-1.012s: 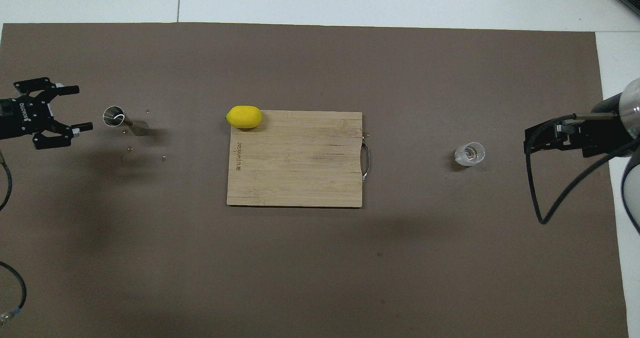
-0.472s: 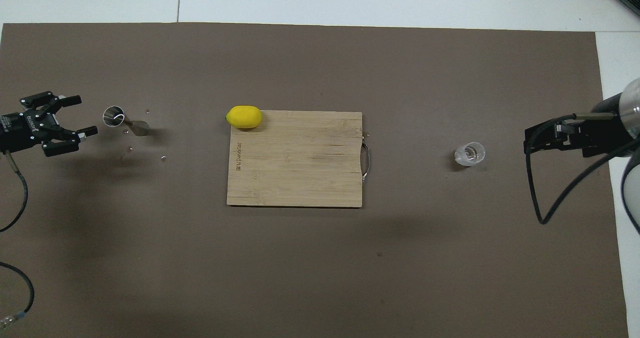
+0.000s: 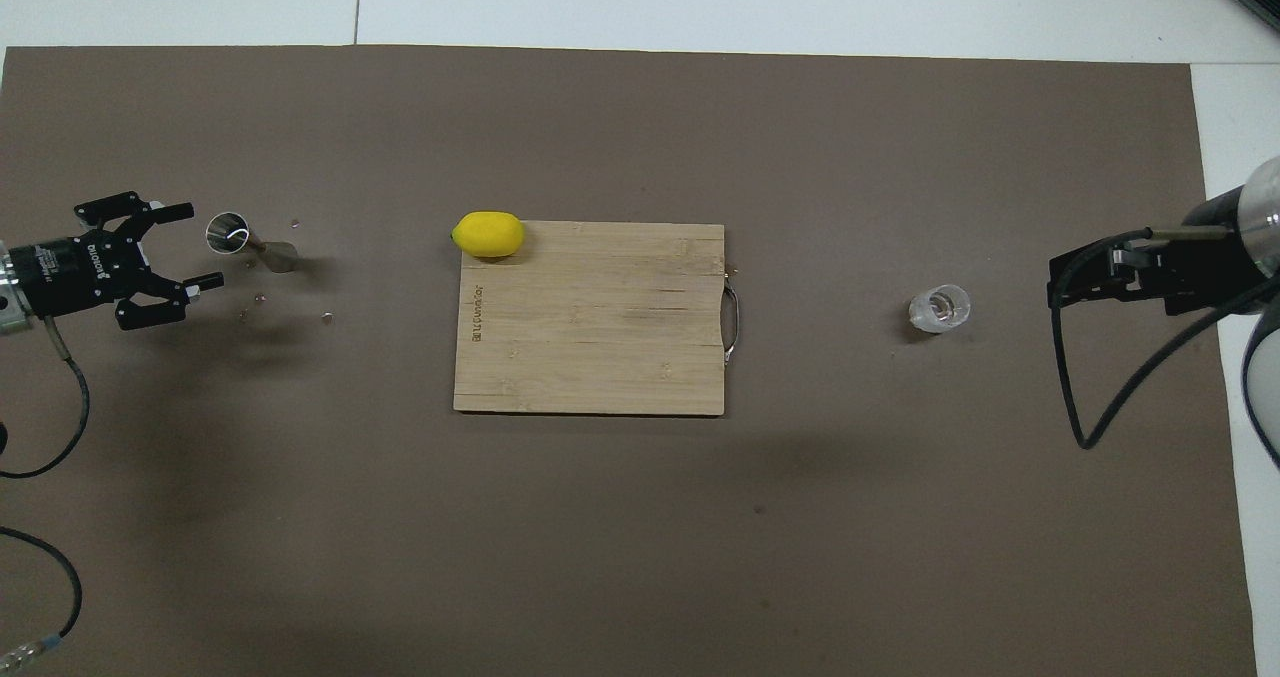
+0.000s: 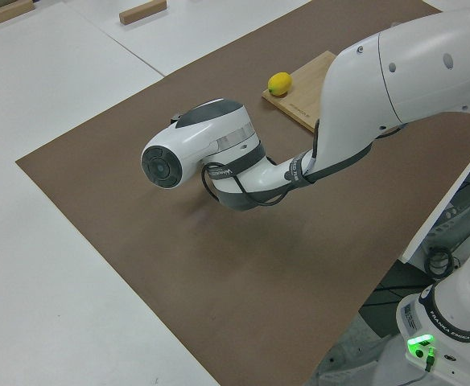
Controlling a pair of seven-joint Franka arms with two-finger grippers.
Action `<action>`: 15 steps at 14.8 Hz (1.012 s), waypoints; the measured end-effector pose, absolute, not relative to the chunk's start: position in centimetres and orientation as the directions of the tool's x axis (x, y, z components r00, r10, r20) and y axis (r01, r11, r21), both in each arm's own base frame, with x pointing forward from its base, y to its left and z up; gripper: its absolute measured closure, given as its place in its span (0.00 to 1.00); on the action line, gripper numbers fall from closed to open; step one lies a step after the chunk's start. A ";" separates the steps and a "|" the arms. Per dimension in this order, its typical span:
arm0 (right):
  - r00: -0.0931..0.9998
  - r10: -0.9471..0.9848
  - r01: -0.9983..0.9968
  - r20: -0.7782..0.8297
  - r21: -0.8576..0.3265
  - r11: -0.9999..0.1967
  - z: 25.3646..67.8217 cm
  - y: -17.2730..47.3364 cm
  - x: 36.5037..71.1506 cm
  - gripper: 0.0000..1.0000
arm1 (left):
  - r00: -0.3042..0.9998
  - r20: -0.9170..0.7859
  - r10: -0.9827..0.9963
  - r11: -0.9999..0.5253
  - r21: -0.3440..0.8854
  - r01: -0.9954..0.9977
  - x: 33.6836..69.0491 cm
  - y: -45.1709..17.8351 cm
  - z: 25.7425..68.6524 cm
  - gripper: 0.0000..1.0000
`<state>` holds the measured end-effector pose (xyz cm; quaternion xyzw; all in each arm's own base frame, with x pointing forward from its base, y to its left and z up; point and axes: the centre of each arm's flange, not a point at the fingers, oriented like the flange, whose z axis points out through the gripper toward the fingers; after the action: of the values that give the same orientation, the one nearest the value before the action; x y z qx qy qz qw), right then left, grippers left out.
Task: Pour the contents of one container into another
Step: 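Open the left gripper and move it toward the small metal cup, then close the left gripper around the small metal cup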
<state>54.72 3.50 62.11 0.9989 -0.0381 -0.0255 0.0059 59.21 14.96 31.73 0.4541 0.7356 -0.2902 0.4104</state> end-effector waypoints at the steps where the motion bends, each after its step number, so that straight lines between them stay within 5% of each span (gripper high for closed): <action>1: 0.996 -0.076 -0.076 -0.051 0.014 -0.997 62.1 3.5 54.7 0.00 | -0.245 -0.868 0.431 0.415 -0.050 0.908 59.2 14.8 31.8 0.00; 12: 0.996 -0.076 -0.076 -0.051 0.014 -0.997 62.1 3.5 54.7 0.00 | -0.227 -0.879 0.421 0.393 -0.048 0.918 59.5 12.7 31.7 0.04; 15: 0.996 -0.076 -0.076 -0.051 0.014 -0.997 62.1 3.5 54.7 0.00 | -0.227 -0.879 0.420 0.394 -0.049 0.918 59.5 12.7 31.6 0.19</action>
<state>54.72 3.50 62.11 0.9989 -0.0381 -0.0255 0.0059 59.49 12.72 31.60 0.4621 0.7239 -0.2993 0.4158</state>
